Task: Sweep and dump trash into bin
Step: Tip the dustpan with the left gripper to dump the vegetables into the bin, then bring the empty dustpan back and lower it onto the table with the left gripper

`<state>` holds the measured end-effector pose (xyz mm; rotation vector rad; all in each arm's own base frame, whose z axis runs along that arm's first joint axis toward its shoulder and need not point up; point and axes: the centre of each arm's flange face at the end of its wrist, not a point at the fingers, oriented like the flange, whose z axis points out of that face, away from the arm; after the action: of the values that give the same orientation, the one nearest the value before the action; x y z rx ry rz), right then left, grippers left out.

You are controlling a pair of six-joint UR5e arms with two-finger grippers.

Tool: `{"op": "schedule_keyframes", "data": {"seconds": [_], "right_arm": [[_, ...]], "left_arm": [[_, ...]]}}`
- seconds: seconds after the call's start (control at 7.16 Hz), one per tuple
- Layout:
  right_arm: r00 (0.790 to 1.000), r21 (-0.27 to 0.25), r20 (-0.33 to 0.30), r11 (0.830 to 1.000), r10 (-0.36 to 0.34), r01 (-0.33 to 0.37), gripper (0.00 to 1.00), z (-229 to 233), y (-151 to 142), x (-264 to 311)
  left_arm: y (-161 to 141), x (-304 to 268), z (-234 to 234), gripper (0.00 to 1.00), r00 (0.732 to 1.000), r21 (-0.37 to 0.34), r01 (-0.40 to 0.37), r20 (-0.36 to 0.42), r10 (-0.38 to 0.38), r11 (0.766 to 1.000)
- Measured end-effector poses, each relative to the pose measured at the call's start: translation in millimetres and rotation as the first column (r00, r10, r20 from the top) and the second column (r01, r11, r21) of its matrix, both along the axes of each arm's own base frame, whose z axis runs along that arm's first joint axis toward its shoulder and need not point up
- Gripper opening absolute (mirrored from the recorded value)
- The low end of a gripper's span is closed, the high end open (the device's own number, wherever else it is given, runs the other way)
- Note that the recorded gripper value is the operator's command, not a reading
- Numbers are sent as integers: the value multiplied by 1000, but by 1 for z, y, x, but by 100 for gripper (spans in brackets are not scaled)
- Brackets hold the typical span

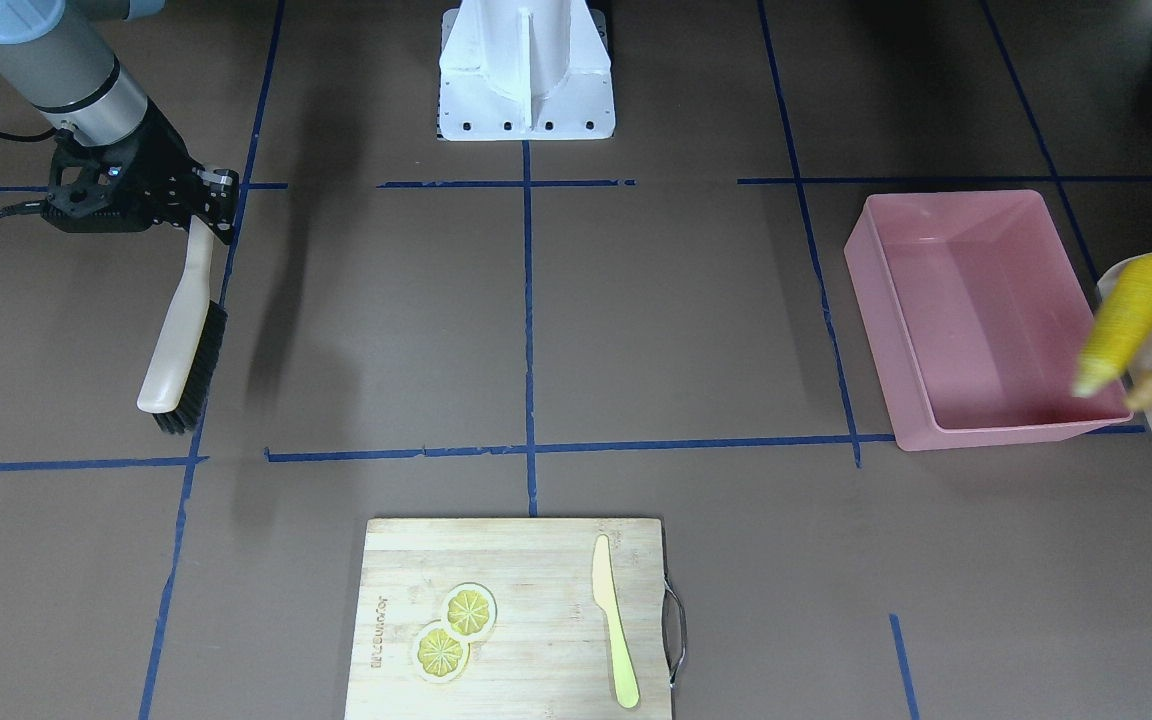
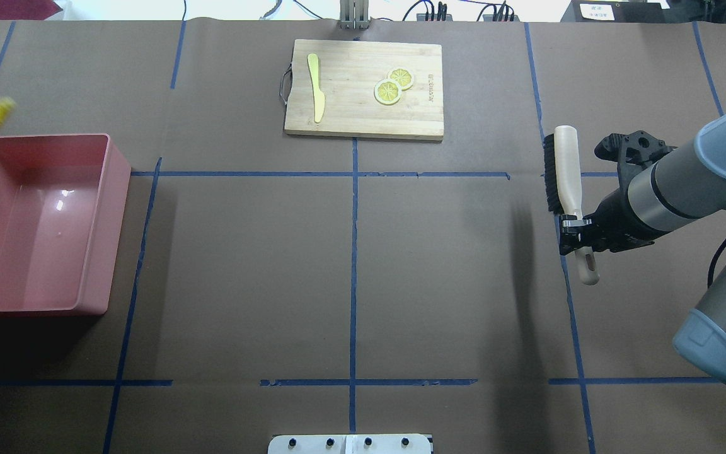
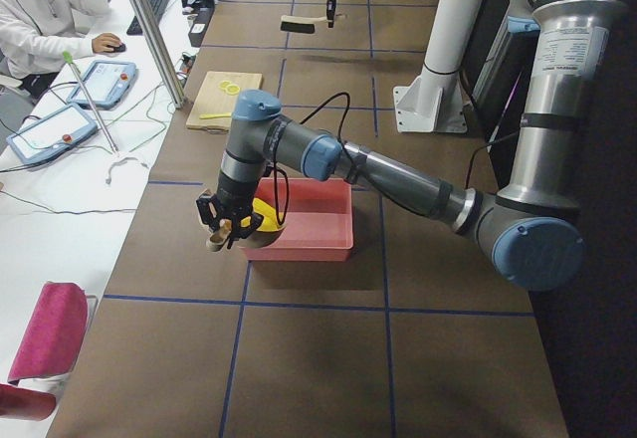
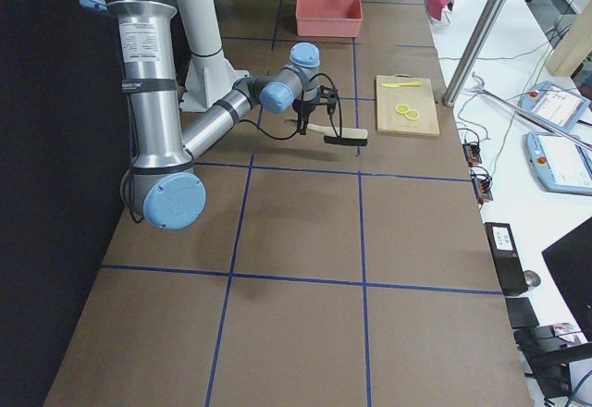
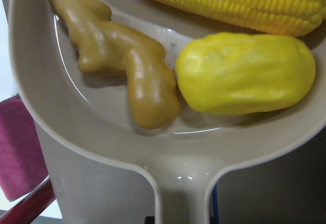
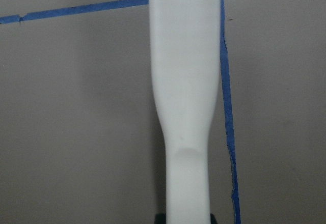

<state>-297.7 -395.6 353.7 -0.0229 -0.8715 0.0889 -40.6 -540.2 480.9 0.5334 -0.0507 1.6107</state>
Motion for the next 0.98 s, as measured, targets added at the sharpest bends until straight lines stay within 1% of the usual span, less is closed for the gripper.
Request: {"op": "schedule_keyframes", "data": {"seconds": [0.14, 0.28, 0.56, 0.7, 0.84, 0.98], "right_arm": [[1000, 4, 5, 1000, 1, -1, 0, 3, -2, -1], [1000, 5, 8, 1000, 2, -2, 0, 3, -2, -2], [1000, 3, 10, 1000, 5, -5, 0, 4, -2, -2], [1000, 2, 11, 1000, 6, -6, 0, 4, -2, -1], [1000, 3, 13, 1000, 6, -6, 0, 3, -1, 0], [1000, 5, 15, 1000, 10, -10, 0, 2, -1, 4]], "left_arm": [[2, -1, -7, 5, 1000, 14, -9, 27, 9, 1000], [4, -1, -13, 5, 999, 24, -13, 36, 12, 1000], [5, 0, -19, 2, 999, 28, -15, 36, 14, 1000], [3, 4, -23, 2, 1000, 21, 1, 3, -1, 1000], [1, 13, -31, 2, 996, -3, 39, -79, -39, 999], [-2, 23, -44, 2, 977, -42, 77, -195, -83, 996]]}}
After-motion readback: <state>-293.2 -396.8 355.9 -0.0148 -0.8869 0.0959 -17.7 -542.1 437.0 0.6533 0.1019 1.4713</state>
